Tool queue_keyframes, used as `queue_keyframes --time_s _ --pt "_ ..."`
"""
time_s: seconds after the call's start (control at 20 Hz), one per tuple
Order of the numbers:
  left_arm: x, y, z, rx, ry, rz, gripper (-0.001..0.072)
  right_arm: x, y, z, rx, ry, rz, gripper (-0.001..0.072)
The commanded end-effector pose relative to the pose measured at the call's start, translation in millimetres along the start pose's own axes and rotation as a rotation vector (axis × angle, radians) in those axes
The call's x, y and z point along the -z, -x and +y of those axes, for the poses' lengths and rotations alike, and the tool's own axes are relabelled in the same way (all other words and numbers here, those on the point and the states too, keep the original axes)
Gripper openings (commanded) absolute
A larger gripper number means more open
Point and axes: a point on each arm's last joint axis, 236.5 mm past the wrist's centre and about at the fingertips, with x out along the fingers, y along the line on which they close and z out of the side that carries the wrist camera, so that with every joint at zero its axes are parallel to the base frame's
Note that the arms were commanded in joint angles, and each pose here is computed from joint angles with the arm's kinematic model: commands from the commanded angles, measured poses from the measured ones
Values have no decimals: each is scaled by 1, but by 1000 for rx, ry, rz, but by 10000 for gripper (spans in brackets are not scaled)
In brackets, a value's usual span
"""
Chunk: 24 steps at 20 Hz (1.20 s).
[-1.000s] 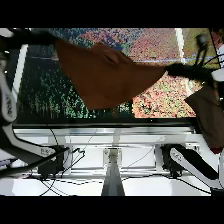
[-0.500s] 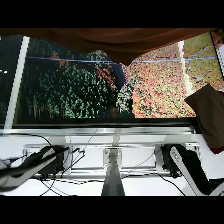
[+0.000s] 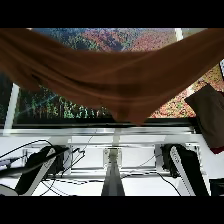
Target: Fold the clothes and pants, and hang the long-sleeved shirts on hangers.
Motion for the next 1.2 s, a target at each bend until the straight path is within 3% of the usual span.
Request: queue_keyframes --time_s 0.0,0.25,0.45,0.5,0.55,0.6,0.8,0.85,0.9,0.95,1.05,1.1,1.15 --pt "99 -51 -22 145 170 258 18 104 -60 -1 -103 -131 361 9" --pt "240 -147 -35 243 426 421 18 256 -163 4 -225 -365 700 11" --pt "327 -183 -61 258 485 565 18 321 -239 4 -148 -397 665 31" --pt "334 -188 -69 272 479 585 18 326 -249 3 -124 -412 646 91" --pt "335 -194 -76 278 473 584 18 327 -254 2 -106 -433 633 239" --pt "334 -199 -82 277 460 571 18 328 -254 1 -98 -432 636 318" --pt "326 -206 -97 286 418 536 19 373 -205 -11 -114 -389 897 315" --pt "326 -206 -100 293 412 538 19 390 -179 -6 -148 -401 1018 281" --pt "327 -206 -102 296 405 540 19 404 -152 6 -203 -419 1132 195" --pt "327 -206 -102 296 405 540 19 420 -124 22 -272 -428 1246 195" --pt "327 -206 -102 296 406 540 19 450 -82 51 -361 -502 1394 240" --pt "327 -206 -103 298 407 542 19 464 -68 66 -386 -569 1434 314" --pt "327 -205 -103 301 407 544 19 473 -57 83 -414 -651 1456 318"
